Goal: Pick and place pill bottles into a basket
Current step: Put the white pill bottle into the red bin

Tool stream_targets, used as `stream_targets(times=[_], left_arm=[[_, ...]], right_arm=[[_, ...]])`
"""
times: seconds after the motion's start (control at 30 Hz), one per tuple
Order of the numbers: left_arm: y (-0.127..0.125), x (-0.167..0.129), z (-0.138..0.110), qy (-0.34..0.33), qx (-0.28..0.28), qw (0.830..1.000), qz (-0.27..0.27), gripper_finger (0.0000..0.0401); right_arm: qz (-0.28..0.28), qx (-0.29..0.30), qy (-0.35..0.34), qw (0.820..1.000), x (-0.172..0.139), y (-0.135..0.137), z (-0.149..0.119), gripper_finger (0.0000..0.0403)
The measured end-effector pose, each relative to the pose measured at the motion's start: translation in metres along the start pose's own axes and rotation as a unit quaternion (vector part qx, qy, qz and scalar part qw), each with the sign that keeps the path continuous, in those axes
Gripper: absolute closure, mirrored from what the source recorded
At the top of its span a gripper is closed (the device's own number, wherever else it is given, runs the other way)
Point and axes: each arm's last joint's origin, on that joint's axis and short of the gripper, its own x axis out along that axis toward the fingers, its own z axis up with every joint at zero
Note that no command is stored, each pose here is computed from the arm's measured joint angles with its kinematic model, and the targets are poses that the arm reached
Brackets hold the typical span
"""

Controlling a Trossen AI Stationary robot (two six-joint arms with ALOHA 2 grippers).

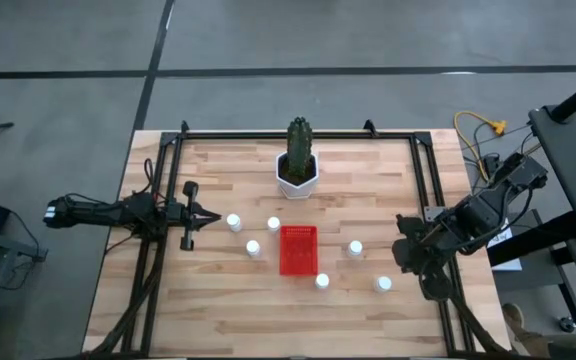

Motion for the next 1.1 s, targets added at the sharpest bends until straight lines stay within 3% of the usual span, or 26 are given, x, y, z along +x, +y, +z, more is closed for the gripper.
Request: stream_targets(times=[0.43, 1.1], left_arm=[[0.000, 0.000, 0.000, 0.000, 0.004, 1.000, 0.000, 0.0398], [0.000, 0.000, -0.001, 0.005, 0.004, 1.000, 0.000, 0.0398]], right_arm=[[-0.046, 0.109, -0.031, 0.993, 0.001, -0.003, 0.001, 0.0379], [-0.080, 0.256, -0.013, 0.963, 0.023, -0.010, -0.006, 0.0222]])
